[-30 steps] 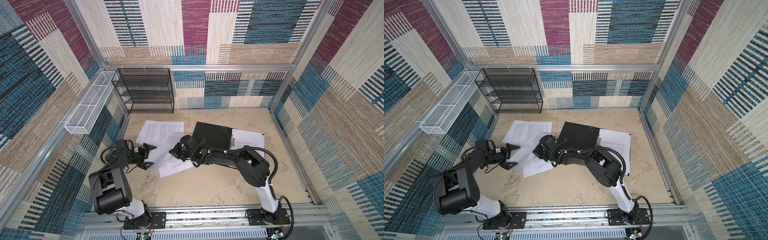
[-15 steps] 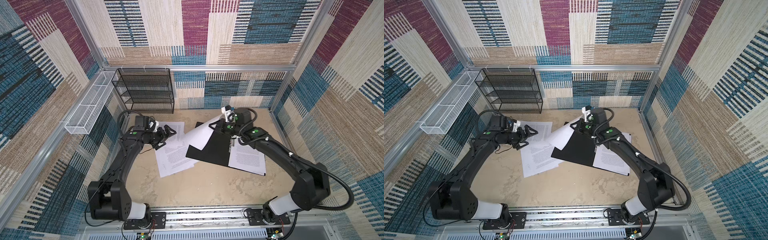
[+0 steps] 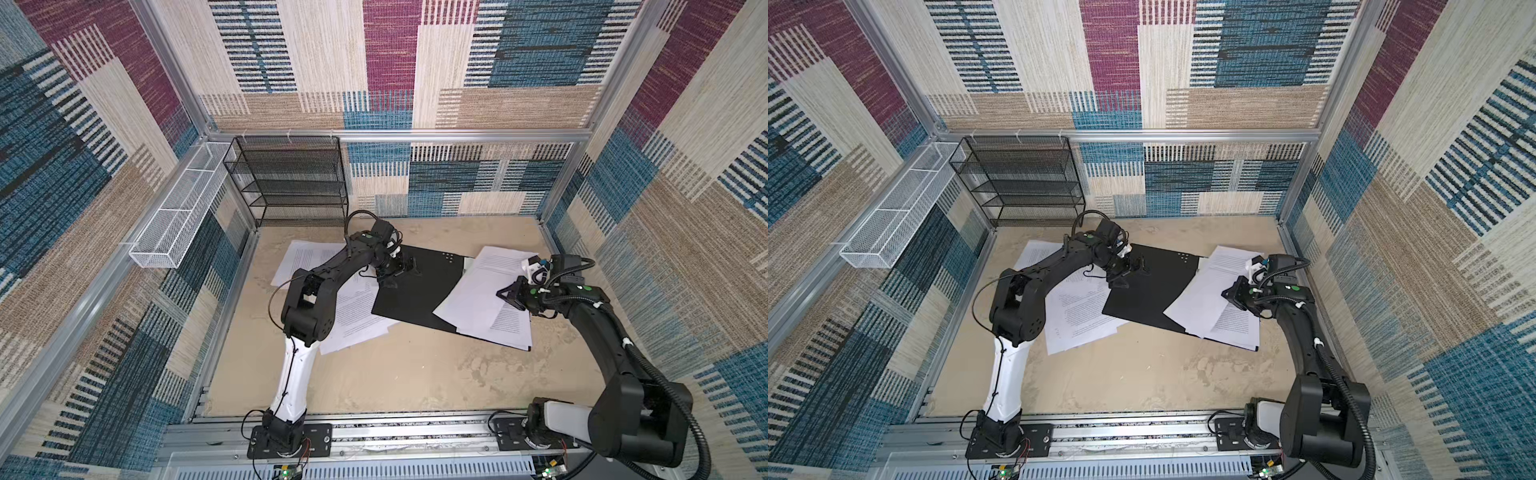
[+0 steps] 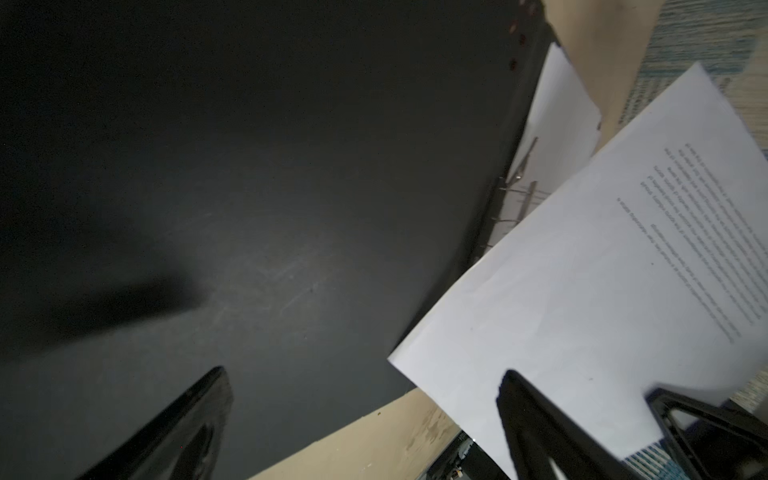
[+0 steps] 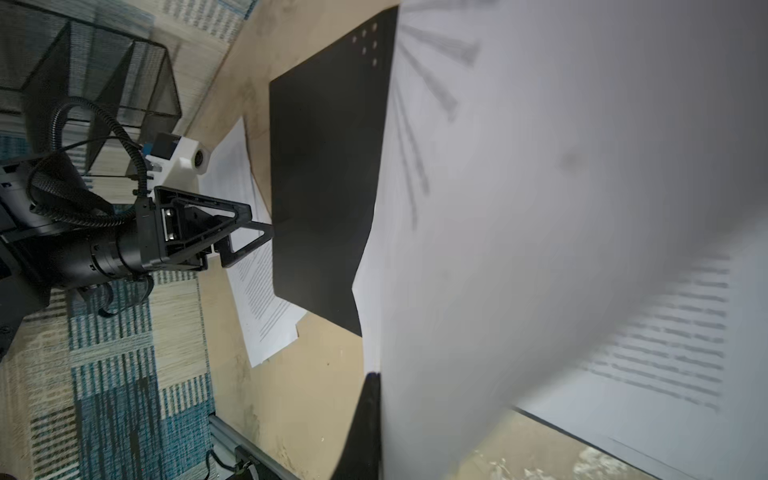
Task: Put the files into the folder
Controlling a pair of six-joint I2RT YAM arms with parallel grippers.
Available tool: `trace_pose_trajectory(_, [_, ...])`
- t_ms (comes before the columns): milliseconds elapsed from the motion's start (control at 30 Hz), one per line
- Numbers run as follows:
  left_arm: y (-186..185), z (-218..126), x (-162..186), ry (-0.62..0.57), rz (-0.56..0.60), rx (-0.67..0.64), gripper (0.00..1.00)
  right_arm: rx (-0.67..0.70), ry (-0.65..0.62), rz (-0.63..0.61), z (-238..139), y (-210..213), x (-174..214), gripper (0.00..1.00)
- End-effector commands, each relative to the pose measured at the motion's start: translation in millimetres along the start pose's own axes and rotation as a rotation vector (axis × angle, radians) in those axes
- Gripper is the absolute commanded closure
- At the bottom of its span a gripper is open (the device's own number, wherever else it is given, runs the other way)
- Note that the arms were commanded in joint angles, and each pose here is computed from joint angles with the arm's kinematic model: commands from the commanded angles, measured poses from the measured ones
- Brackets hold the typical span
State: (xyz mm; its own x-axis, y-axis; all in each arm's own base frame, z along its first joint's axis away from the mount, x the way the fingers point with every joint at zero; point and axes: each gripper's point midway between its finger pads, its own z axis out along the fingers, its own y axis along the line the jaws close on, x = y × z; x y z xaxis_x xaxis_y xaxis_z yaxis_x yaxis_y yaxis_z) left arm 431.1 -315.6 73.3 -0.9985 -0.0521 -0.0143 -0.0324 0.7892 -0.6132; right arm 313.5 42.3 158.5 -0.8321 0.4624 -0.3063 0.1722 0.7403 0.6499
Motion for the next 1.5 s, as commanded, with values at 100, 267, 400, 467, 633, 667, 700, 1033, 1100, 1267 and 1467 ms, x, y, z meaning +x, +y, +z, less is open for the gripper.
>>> trace_pose_trajectory(100, [44,30,10,0.13,-0.064,-0.107,0.0,0.162,0.029,-0.017,10,-35,-10,0.99])
trace_pose_trajectory(267, [77,35,5,0.149,-0.116,-0.156,0.0,0.164,0.077,-0.04,20,-41,-10,1.0])
trace_pose_trajectory(400, [106,28,-4,0.14,-0.171,-0.206,0.0,0.182,0.074,-0.064,21,-41,-22,1.0])
trace_pose_trajectory(467, [115,22,-10,0.131,-0.188,-0.205,0.0,0.204,0.079,-0.071,21,-44,-27,1.0])
trace_pose_trajectory(633, [129,12,-17,0.12,-0.214,-0.21,0.0,0.335,0.074,-0.105,11,-58,-41,1.0])
trace_pose_trajectory(667, [130,13,-18,0.121,-0.217,-0.207,0.0,0.346,0.073,-0.113,9,-58,-43,1.0])
trace_pose_trajectory(700, [130,14,-18,0.123,-0.218,-0.207,0.0,0.357,0.073,-0.119,9,-60,-44,1.0])
trace_pose_trajectory(1033, [129,17,-22,0.122,-0.22,-0.197,0.0,0.547,0.191,-0.228,32,-81,-18,1.0])
trace_pose_trajectory(1100, [130,17,-22,0.122,-0.22,-0.197,0.0,0.561,0.218,-0.245,38,-81,-12,1.0])
trace_pose_trajectory(1267, [129,17,-23,0.121,-0.224,-0.193,0.0,0.51,0.232,-0.266,46,-72,-11,1.0])
trace_pose_trajectory(1467, [129,17,-23,0.122,-0.228,-0.193,0.0,0.568,0.269,-0.292,56,-81,-8,0.99])
